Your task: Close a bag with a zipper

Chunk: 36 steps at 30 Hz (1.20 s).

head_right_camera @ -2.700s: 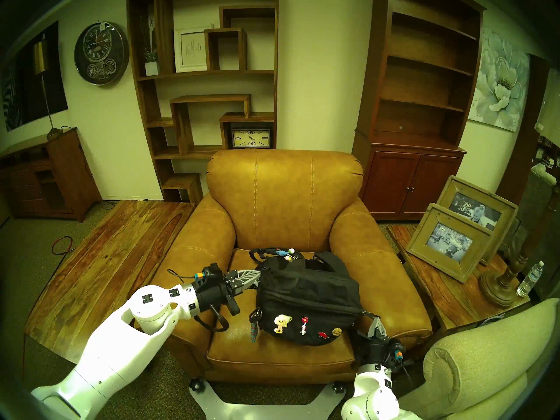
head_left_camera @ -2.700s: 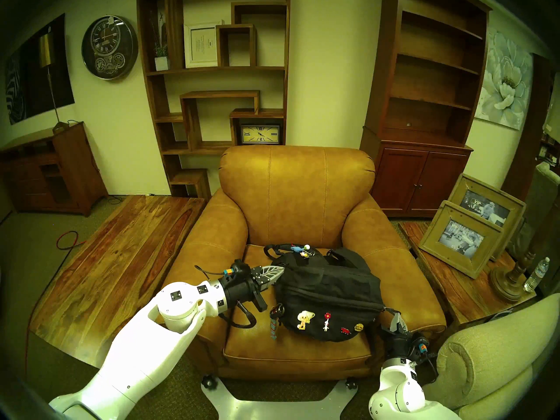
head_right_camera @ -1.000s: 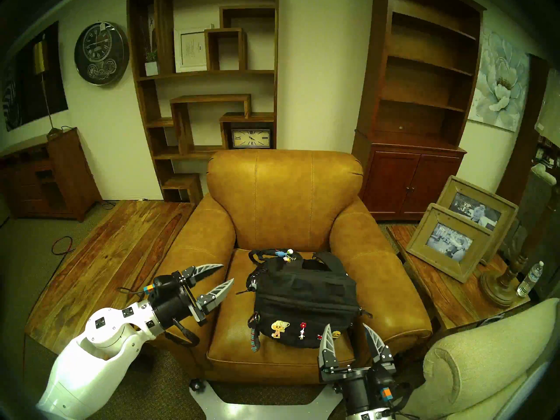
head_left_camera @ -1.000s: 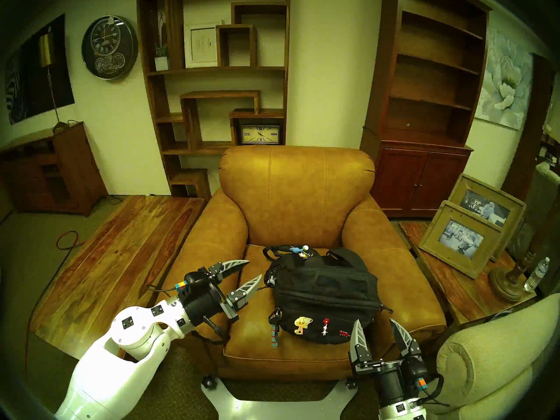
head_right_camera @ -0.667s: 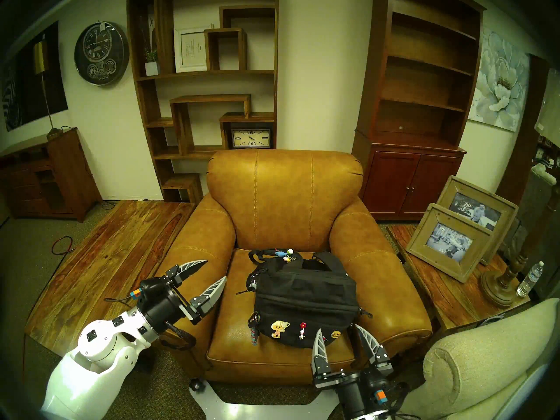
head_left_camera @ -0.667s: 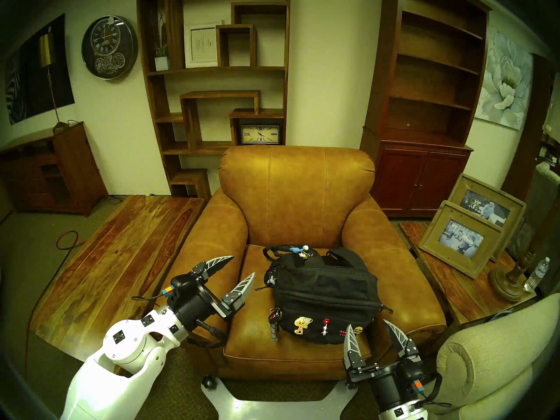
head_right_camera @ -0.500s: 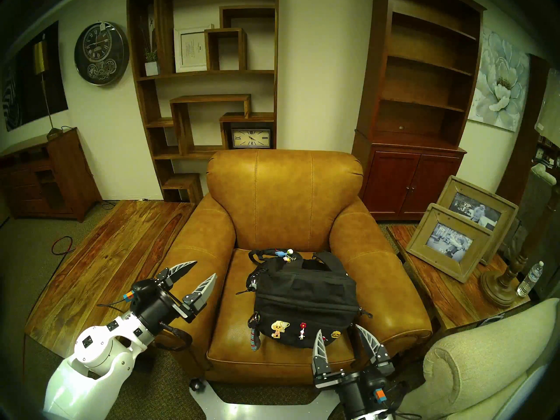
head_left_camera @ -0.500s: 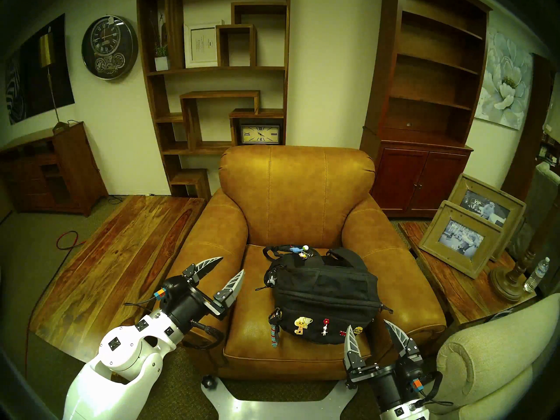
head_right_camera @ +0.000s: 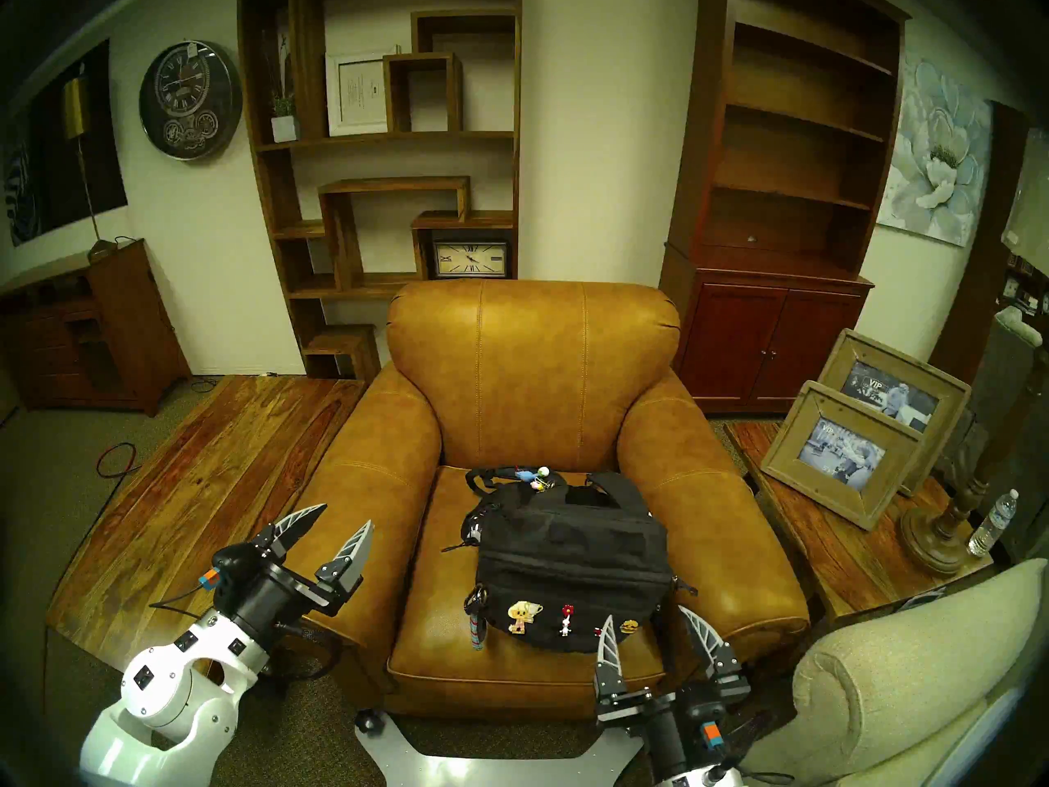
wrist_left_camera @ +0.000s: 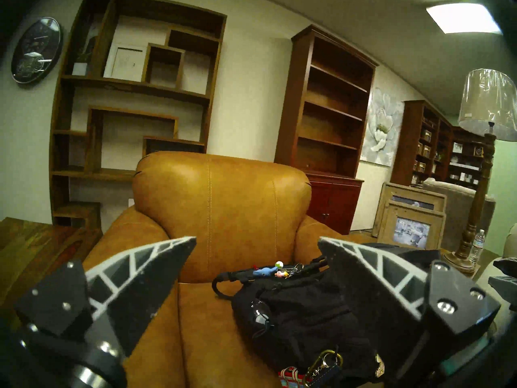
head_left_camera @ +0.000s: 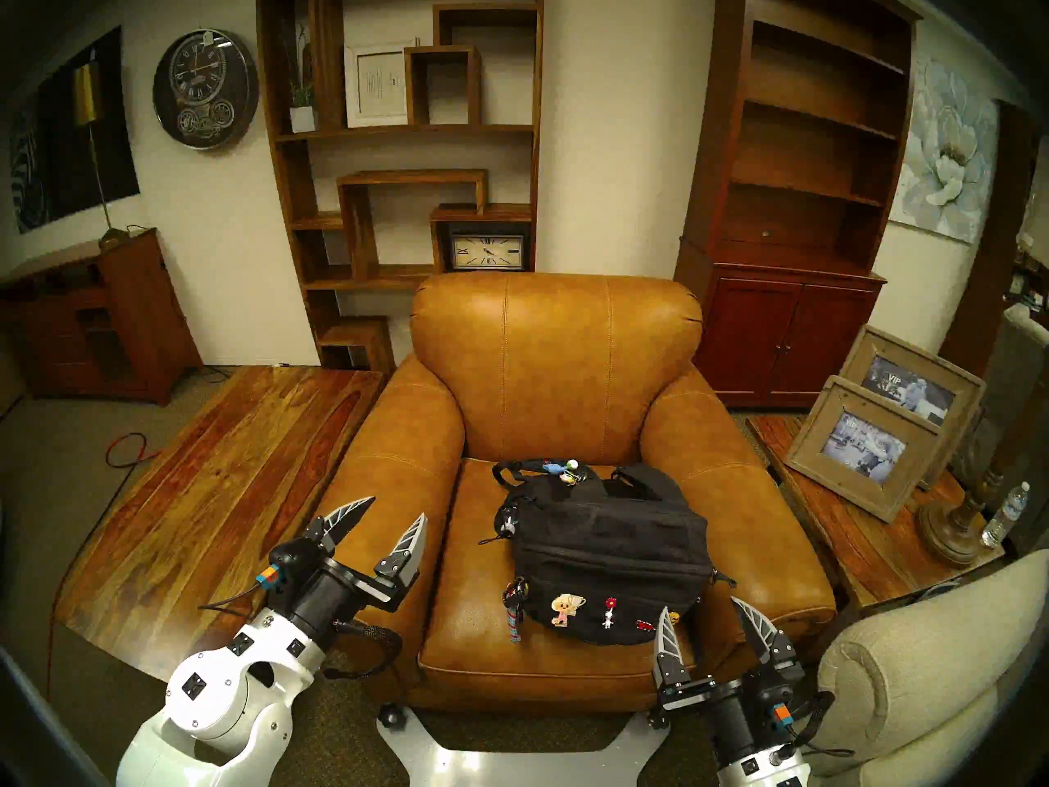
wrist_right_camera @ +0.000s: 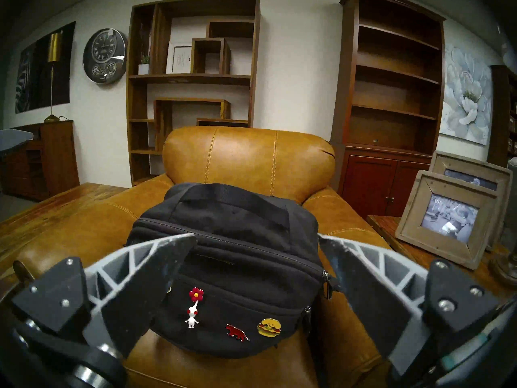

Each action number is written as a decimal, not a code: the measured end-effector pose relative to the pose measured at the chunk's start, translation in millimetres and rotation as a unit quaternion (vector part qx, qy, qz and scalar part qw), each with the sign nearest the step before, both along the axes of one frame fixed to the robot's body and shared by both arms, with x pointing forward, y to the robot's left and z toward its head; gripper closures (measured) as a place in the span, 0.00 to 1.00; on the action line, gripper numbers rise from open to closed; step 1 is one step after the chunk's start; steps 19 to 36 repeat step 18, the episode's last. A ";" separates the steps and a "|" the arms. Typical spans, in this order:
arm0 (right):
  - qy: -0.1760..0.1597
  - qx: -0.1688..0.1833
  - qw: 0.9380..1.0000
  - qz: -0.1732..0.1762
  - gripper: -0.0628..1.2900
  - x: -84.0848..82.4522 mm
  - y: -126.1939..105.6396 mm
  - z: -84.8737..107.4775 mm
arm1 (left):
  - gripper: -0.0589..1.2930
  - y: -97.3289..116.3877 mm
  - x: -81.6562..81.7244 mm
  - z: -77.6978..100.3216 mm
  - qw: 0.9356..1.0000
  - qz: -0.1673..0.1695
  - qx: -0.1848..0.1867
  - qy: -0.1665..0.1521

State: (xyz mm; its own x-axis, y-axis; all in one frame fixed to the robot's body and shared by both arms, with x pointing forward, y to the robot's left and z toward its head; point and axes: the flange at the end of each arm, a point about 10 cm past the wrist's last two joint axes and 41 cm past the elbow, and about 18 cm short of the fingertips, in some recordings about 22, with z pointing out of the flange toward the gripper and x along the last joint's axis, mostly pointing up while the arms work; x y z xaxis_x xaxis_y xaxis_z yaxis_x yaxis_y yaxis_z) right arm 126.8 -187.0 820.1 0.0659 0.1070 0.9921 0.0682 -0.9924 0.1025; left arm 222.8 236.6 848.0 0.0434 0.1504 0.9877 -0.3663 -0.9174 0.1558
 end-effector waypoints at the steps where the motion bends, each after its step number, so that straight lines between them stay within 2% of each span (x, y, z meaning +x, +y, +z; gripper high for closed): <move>1: 0.000 -0.001 1.000 -0.001 0.05 0.0 0.0 0.1 | 0.07 0.1 -1.9 0.6 1.000 0.002 0.001 0.001; 6: 0.001 -0.007 1.000 -0.003 0.05 -0.4 -0.1 0.9 | 0.07 0.1 -14.9 2.3 1.000 0.017 0.005 0.012; 14: -0.001 -0.008 1.000 -0.004 0.05 -1.0 0.3 1.6 | 0.07 -0.2 -24.3 1.4 0.999 0.028 0.008 0.023; 36: -0.001 -0.008 1.000 -0.004 0.05 -1.2 0.4 1.8 | 0.07 -0.3 -26.2 1.0 0.999 0.031 0.008 0.025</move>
